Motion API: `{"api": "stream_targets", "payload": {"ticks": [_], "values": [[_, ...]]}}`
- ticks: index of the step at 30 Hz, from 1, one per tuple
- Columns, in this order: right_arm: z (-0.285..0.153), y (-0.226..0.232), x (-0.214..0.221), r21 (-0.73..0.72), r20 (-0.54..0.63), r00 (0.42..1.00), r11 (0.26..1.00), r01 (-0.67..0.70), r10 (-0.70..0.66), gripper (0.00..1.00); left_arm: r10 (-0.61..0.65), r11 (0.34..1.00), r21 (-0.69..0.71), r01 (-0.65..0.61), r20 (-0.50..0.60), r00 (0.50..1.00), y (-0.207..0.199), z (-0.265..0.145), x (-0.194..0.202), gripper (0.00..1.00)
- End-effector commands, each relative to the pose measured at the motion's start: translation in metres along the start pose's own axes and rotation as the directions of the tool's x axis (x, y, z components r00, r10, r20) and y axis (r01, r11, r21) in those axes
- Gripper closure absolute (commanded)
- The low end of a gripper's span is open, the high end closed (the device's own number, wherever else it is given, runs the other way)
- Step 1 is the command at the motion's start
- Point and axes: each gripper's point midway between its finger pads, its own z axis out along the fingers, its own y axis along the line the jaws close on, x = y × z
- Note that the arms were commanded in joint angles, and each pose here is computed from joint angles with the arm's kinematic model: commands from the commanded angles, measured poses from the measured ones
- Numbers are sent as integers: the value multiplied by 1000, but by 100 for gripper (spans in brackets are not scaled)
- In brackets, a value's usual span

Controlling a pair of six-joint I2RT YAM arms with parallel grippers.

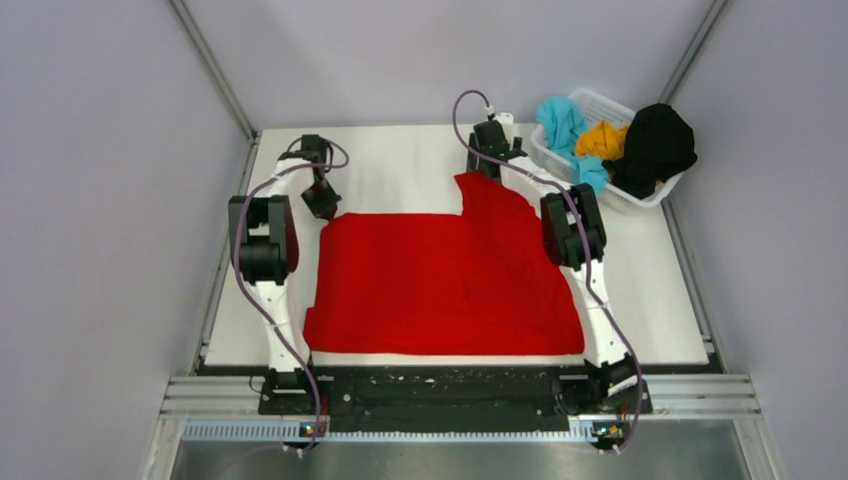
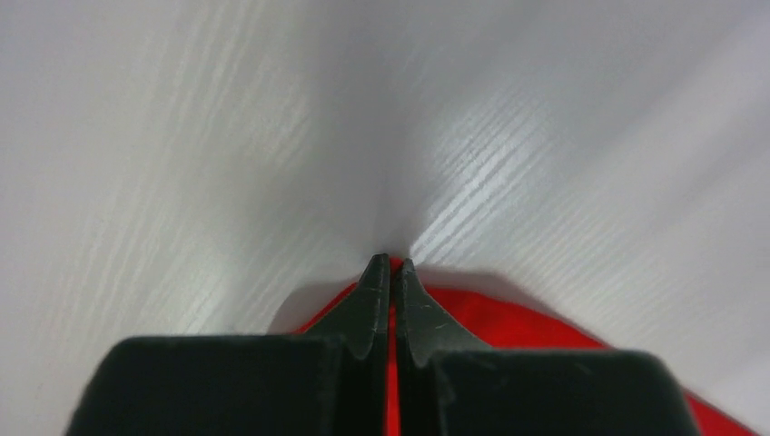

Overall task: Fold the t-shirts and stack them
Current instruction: Grab the side of the flattened tshirt furthest away from the robot with both arms

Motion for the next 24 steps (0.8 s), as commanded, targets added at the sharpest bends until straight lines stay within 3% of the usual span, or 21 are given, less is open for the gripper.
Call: {"api": "stream_targets", "payload": {"ticks": [1, 4, 6, 13, 19, 24], "values": [[7, -1, 8, -6, -32, 999, 1000, 8, -8, 19, 40, 999, -4, -41, -102, 994, 1, -9, 35, 100], [4, -2, 12, -13, -47, 999, 1000, 13, -13, 33, 37, 999, -2, -38, -97, 995, 1, -12, 34, 100], [2, -2, 12, -12, -47, 999, 1000, 16, -17, 52, 36, 999, -2, -36, -94, 995, 1, -13, 34, 100], [-8, -4, -9, -18, 7, 1000, 1000, 23, -23, 100, 32, 999, -11, -32, -76, 997, 2, -19, 30, 100], [-55, -6, -50, -82, 104, 995, 996, 17, -9, 100, 16, 1000, 4, -16, -33, 999, 5, -38, 26, 100], [-106, -14, -41, -148, 107, 994, 988, 46, -30, 100, 14, 1000, 16, -14, 6, 1000, 8, -54, 29, 100]]}}
